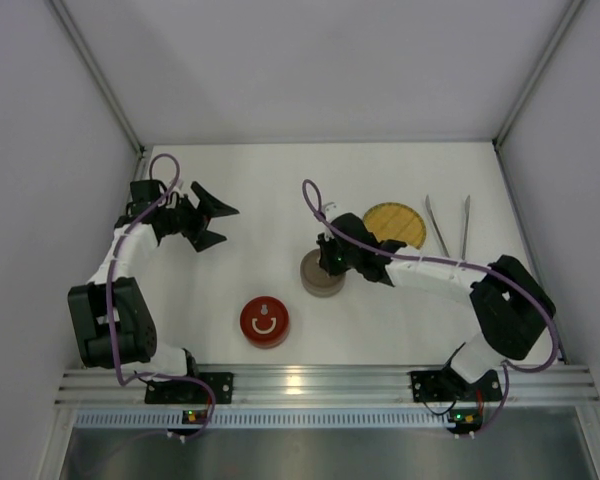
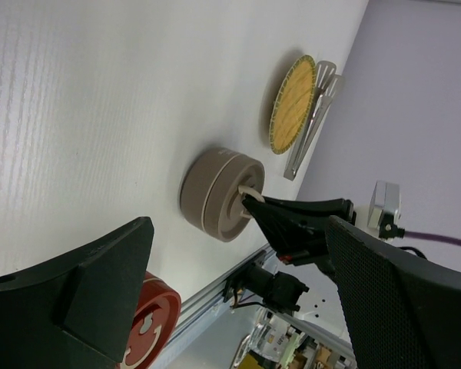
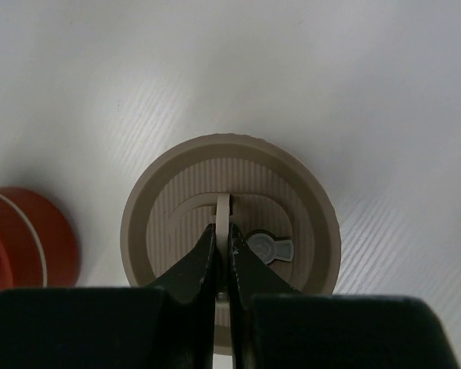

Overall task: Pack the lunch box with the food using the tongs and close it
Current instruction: Move the packing box to the center of the board.

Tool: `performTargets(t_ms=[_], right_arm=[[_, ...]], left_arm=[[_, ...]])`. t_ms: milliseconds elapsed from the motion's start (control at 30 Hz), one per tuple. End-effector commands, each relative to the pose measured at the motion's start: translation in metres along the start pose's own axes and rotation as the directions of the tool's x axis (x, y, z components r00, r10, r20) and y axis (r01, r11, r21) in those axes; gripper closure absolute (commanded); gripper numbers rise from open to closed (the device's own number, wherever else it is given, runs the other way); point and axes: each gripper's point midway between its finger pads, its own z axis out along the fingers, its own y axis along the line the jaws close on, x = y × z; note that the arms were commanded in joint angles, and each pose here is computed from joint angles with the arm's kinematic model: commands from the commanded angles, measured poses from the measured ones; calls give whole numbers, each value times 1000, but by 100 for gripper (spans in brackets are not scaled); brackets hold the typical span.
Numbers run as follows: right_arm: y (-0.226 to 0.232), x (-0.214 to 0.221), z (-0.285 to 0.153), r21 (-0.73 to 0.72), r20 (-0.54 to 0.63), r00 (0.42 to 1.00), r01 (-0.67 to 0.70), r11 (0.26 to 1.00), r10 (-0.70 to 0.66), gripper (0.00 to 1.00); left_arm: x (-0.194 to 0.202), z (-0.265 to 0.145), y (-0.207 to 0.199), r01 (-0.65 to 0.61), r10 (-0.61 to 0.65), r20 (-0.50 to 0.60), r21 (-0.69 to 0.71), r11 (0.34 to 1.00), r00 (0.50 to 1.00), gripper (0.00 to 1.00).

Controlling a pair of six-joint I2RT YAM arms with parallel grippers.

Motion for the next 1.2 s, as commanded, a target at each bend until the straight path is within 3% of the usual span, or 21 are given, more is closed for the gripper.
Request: performTargets(t_ms=[0,300,667,767,800,900,1000,1167], right_arm=[[1,56,-4,54,-117,992,-36,998,43,100],[34,93,-21,-196,-186,979,46,980,-83,100],[36,108,-45,-271,-197,966,112,956,-169,100],[33,108,-47,-271,-194,963,134,953,-190,92],[32,109,-48,-269,-194,960,145,952,-202,78],[32,103,-52,-276,-178,957,176,945,-230,56],[40,98,-63,-322,-178,951,188,928,-255,48],[54,94,-80,-416,-145,941,222,882,-305,50]], left_arm=[[-9,-15,-19,-77,76,52,23,997,996,2],[-7,-20,-17,-88,87,58,13,996,995,2],[-7,-22,-17,-108,108,58,8,994,992,2],[-5,-24,-17,-122,122,59,4,992,991,2],[-4,-25,-17,-129,129,62,2,992,990,2],[-3,-28,-18,-145,145,62,-3,989,987,2],[-3,-28,-19,-145,145,61,-1,989,988,2],[-3,-31,-23,-162,162,77,1,987,984,2]])
